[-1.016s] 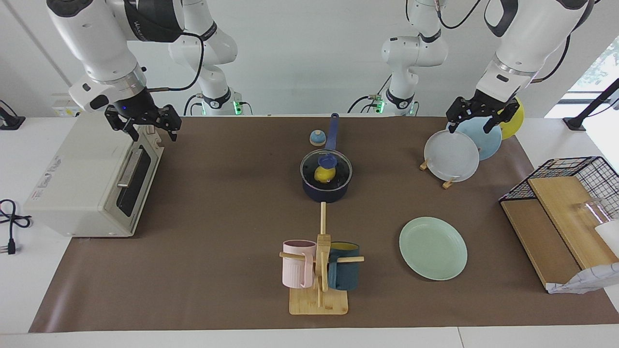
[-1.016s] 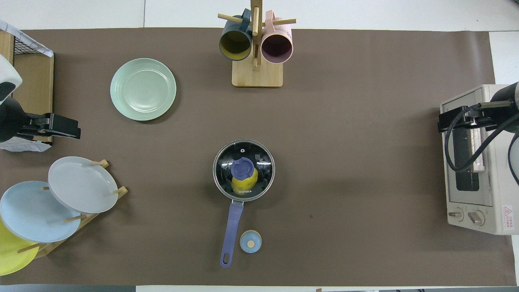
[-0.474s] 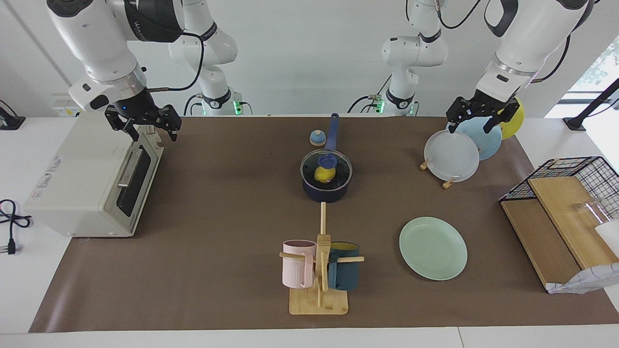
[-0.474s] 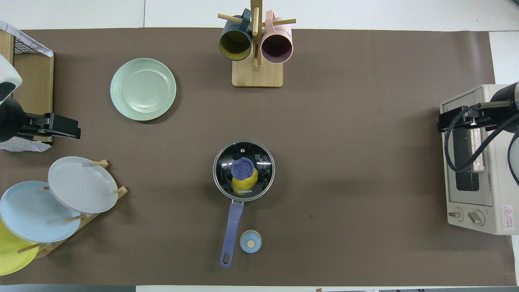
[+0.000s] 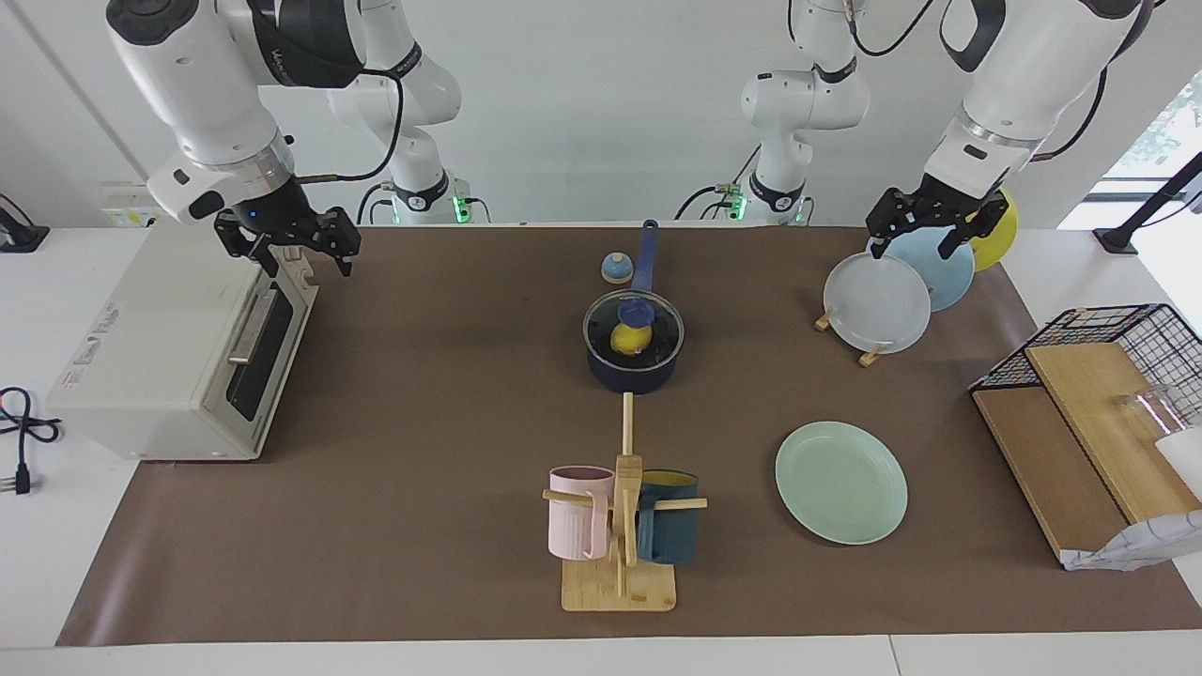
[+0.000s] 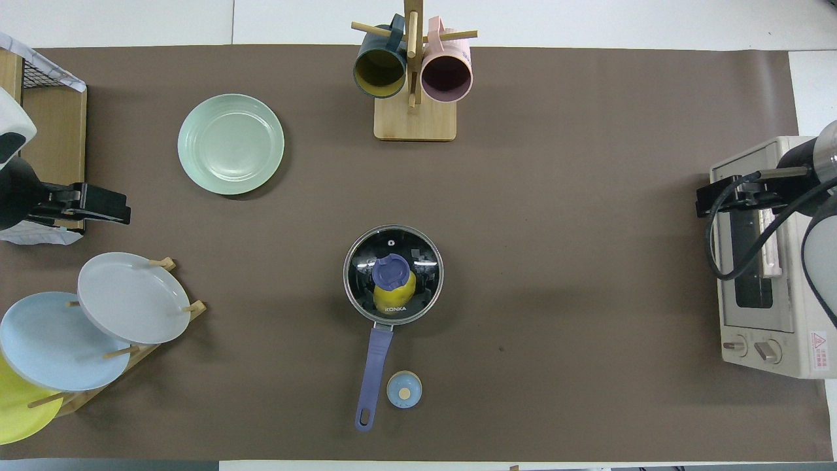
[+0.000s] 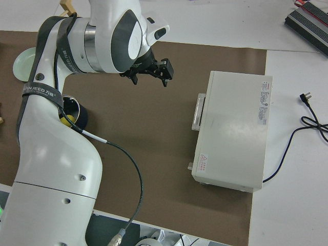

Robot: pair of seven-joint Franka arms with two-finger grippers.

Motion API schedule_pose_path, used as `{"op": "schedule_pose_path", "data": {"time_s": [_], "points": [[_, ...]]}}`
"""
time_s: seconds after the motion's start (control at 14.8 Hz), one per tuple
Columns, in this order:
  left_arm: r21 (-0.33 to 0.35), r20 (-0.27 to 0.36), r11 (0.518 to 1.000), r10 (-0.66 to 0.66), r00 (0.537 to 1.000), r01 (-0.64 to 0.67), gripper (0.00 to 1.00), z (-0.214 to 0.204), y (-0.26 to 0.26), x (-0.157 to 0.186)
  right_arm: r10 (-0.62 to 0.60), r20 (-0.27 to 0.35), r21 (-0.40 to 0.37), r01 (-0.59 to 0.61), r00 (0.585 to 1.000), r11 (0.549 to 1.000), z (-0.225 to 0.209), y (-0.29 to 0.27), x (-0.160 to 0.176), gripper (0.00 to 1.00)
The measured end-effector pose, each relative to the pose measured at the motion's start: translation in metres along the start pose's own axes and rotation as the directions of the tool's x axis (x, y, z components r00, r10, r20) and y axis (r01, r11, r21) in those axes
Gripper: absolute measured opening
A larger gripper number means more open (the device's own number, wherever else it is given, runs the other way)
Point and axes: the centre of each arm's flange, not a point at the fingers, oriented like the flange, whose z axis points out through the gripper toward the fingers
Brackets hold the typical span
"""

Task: Transfer potato from pot to plate

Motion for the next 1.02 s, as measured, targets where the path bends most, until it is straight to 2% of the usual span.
{"op": "schedule_pose_path", "data": {"time_s": [0.14,0.27,0.61,0.81,1.02], "points": [[0.0,0.0,1.0,0.0,1.0,0.0,1.0,0.0,0.0,0.0,-0.02,-0.005,0.025,0.02,1.0,1.0,0.0,-0.014,0.003,1.0],[0.0,0.0,1.0,0.0,1.0,0.0,1.0,0.0,0.0,0.0,-0.035,-0.017,0.039,0.035,0.999,0.999,-0.005,-0.054,0.01,1.0],[0.0,0.001,1.0,0.0,1.0,0.0,1.0,0.0,0.0,0.0,0.007,0.003,0.028,-0.007,1.0,1.0,0.013,-0.215,0.009,1.0],[0.0,0.002,1.0,0.0,1.0,0.0,1.0,0.0,0.0,0.0,0.038,-0.015,0.031,-0.038,0.999,0.999,0.031,-0.306,0.004,1.0],[0.0,0.002,1.0,0.0,1.0,0.0,1.0,0.0,0.0,0.0,0.043,-0.041,0.044,-0.042,0.998,0.998,0.065,-0.37,0.002,1.0]]}}
